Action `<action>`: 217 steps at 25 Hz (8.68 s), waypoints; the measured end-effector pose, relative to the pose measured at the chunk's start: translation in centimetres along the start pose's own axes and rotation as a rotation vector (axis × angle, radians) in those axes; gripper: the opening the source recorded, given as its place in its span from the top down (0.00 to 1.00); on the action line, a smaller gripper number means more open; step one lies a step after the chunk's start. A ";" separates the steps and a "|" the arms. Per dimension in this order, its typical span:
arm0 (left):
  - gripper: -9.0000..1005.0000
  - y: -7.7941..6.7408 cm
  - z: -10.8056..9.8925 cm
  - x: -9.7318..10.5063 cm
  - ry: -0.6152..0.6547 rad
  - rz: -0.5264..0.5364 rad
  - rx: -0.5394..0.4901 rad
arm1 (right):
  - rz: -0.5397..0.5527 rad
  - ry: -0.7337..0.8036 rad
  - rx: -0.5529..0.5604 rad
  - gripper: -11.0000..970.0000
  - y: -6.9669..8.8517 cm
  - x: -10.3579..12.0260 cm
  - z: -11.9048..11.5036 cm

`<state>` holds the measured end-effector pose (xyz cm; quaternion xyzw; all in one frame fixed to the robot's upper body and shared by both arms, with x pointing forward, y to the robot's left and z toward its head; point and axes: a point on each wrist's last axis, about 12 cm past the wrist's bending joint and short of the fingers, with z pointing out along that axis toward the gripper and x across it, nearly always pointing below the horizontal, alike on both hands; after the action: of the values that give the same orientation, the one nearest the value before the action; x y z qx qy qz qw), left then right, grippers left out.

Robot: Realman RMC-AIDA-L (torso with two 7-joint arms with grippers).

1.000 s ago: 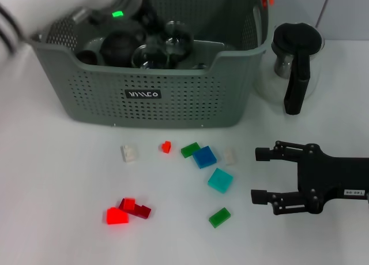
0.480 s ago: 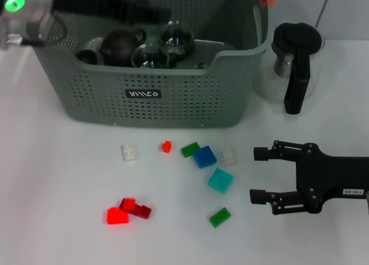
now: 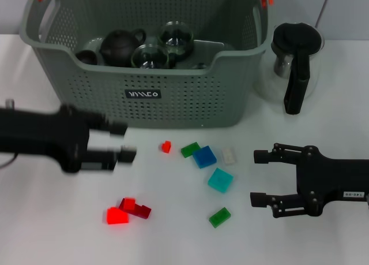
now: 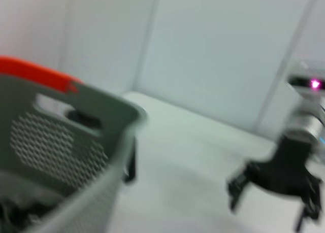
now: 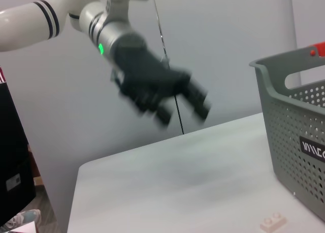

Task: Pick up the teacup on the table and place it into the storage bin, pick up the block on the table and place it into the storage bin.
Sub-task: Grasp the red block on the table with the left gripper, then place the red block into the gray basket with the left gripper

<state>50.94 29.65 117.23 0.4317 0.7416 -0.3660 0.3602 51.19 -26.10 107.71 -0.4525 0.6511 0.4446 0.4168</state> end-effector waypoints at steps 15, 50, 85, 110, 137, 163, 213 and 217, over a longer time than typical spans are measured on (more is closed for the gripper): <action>0.43 0.4 4.6 2.7 0.368 0.000 0.003 | 0.003 -0.002 0.004 0.06 0.1 0.2 0.1; 0.43 0.8 7.7 3.4 0.580 0.152 -0.124 | 0.014 -0.008 0.009 0.06 0.3 0.7 0.0; 0.49 0.8 8.4 3.2 0.573 0.145 -0.125 | 0.012 -0.008 0.012 0.06 0.4 0.9 -0.2; 0.52 2.3 9.0 2.9 0.542 0.147 -0.265 | 0.023 -0.011 0.011 0.06 0.8 1.2 -0.4; 0.57 2.3 7.1 3.5 0.548 0.063 -0.292 | 0.016 -0.011 0.008 0.06 0.7 1.0 -0.4; 0.61 2.2 7.5 3.7 0.558 0.057 -0.278 | 0.015 -0.014 0.006 0.06 0.6 1.0 -0.4; 0.78 11.7 12.8 -11.5 0.249 0.137 -0.642 | 0.005 -0.029 -0.014 0.06 0.7 0.5 -0.1; 0.78 11.7 14.4 -11.0 0.358 0.169 -0.679 | 0.002 -0.029 -0.014 0.06 0.6 0.5 -0.1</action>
<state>68.68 17.41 117.07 0.4046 0.8334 0.0122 0.3764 50.46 -26.14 107.36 -0.4482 0.6422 0.4560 0.4228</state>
